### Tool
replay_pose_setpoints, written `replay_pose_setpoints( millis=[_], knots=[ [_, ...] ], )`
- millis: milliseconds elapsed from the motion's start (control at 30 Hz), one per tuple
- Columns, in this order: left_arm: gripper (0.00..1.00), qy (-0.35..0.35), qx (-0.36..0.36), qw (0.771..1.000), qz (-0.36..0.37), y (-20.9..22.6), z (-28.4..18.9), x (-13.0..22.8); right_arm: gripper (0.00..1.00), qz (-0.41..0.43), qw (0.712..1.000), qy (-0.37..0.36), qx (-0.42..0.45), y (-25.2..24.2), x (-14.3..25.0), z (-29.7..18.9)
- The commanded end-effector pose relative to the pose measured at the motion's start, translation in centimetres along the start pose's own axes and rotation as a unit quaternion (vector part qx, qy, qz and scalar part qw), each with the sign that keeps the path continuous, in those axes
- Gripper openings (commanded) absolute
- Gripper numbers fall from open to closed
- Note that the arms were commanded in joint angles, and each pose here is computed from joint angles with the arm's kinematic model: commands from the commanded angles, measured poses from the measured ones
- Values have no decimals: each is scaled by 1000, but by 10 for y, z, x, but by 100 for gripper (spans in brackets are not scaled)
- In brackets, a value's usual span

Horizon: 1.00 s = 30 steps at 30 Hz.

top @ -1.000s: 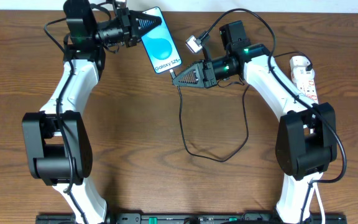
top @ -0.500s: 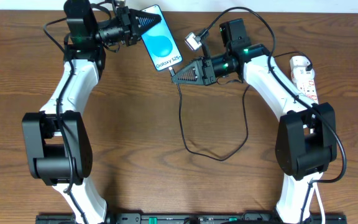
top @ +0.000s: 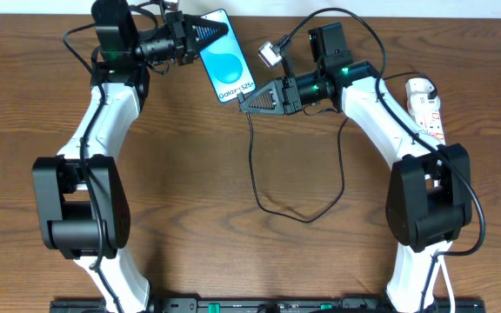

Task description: Plug charger to phone and switch on socket

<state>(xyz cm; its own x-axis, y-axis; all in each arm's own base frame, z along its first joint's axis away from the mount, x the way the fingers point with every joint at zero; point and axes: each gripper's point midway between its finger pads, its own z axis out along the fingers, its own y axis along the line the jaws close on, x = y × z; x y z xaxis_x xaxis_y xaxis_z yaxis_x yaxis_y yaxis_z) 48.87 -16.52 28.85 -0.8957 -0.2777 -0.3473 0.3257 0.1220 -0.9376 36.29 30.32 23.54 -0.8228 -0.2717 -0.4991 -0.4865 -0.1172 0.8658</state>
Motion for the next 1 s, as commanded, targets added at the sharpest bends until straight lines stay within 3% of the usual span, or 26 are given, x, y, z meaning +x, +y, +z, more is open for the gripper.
replay_pose_setpoints(
  millis=[0, 967],
  knots=[
    [7, -5, 3, 1000, 19, -8, -12, -7, 1, 1, 1000, -2, 1, 12, -3, -2],
    [8, -22, -3, 1000, -10, -6, -8, -12, 1, 8, 1000, 3, 11, 7, 1, 4]
  ],
)
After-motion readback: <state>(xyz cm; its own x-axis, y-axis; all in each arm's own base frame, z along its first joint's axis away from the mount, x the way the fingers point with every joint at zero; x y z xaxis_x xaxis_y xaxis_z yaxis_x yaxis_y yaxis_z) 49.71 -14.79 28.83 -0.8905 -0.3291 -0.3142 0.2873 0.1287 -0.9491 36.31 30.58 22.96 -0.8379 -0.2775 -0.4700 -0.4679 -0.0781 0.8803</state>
